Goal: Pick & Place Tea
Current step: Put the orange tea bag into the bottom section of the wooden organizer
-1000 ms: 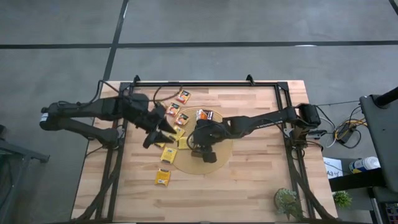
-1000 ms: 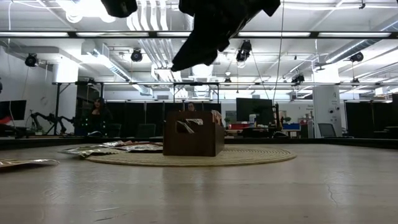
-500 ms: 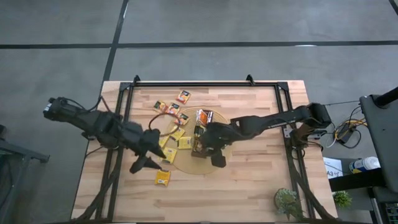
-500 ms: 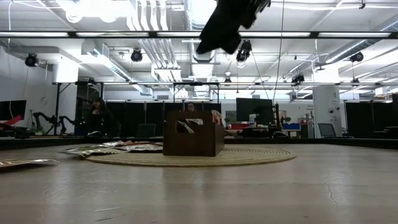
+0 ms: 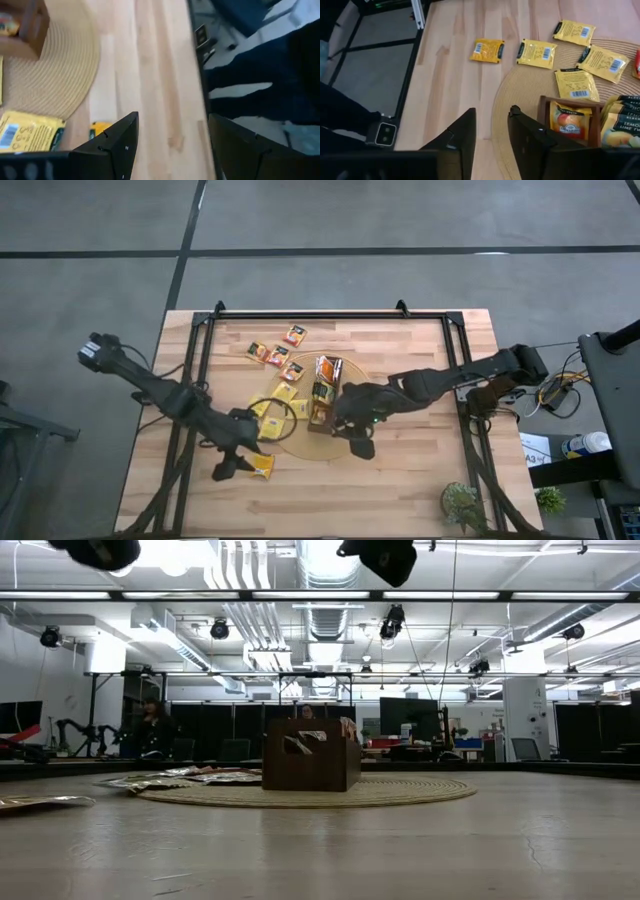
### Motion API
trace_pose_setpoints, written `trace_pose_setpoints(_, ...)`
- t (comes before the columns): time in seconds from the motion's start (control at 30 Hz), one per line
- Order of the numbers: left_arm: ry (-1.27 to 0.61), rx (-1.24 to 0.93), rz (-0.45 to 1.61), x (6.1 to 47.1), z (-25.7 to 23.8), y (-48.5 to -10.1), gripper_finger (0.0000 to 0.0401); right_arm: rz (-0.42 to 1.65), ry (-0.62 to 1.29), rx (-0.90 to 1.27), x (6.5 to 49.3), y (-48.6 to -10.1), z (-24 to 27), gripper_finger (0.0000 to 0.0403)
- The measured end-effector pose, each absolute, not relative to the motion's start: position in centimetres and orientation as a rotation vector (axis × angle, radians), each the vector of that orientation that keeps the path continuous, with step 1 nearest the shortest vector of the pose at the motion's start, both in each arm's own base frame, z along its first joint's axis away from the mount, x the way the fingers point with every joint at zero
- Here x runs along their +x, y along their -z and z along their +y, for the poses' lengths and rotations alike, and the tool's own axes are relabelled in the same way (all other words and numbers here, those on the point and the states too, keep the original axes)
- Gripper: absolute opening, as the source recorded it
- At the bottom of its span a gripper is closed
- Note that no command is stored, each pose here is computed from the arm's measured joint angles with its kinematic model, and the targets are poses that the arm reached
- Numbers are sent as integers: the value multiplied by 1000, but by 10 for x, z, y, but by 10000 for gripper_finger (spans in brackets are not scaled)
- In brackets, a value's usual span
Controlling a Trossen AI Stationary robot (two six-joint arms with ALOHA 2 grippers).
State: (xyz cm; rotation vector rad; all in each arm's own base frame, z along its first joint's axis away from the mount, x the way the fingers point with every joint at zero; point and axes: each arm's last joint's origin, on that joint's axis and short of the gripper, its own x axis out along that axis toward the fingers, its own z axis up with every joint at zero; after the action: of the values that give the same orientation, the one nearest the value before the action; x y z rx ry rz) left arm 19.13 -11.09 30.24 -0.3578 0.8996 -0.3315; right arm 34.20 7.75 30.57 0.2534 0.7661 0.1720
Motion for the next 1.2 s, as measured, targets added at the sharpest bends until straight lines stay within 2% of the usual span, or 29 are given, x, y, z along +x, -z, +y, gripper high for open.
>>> trace_pose_setpoints(0.53, 197, -257, 1182, 207, -119, -218, 234, 784, -157, 260, 342, -299, 93, 84)
trace_pose_setpoints(0.9, 164, -236, 1252, 210, -121, -184, 234, 779, -158, 259, 342, -300, 93, 72)
trace_pose_setpoints(1.2, 130, -215, 1259, 208, -118, -174, 234, 770, -144, 232, 342, -300, 92, 81)
